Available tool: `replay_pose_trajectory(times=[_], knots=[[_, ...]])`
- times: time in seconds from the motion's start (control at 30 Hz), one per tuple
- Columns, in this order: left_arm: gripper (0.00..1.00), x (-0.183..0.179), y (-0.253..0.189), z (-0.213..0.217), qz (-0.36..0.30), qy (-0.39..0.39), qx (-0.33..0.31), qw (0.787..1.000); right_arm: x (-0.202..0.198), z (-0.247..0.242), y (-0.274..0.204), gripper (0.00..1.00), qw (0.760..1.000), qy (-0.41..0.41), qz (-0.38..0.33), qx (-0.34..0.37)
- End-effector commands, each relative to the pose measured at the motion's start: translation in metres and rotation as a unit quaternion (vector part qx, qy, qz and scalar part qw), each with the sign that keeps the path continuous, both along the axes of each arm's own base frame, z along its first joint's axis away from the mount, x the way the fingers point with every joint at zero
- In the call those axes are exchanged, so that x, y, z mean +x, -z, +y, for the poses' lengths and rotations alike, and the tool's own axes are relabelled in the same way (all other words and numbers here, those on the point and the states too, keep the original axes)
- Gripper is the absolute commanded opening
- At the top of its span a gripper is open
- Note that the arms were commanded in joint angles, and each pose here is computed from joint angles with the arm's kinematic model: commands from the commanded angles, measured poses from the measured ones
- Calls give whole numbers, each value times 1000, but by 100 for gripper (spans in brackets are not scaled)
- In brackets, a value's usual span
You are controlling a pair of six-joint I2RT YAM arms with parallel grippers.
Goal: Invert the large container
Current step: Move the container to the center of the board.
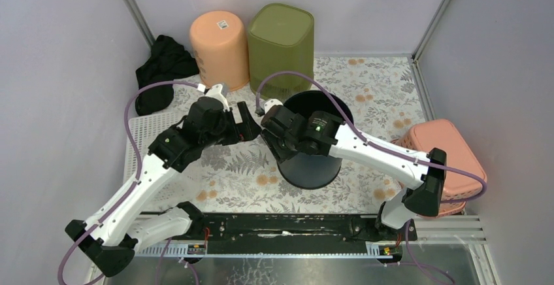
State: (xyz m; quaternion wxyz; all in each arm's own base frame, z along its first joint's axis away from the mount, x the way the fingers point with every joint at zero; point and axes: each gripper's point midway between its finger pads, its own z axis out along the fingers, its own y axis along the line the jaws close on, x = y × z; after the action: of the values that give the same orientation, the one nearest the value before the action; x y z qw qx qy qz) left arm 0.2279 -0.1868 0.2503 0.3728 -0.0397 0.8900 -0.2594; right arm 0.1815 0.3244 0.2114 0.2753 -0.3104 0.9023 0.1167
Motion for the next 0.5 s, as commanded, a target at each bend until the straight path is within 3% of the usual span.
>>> replay_pose_trajectory(times=[0.0,0.27,0.47], knots=[[100,0,-27,6,-29,-8,-5,1000,3,2,-33,52,997,33,-31,55],[100,-4,-54,1,-42,9,-24,999,1,-19,-90,61,989,63,-65,118],[100,-7,-74,-14,-44,41,-51,997,12,-59,-124,71,977,128,-121,121]])
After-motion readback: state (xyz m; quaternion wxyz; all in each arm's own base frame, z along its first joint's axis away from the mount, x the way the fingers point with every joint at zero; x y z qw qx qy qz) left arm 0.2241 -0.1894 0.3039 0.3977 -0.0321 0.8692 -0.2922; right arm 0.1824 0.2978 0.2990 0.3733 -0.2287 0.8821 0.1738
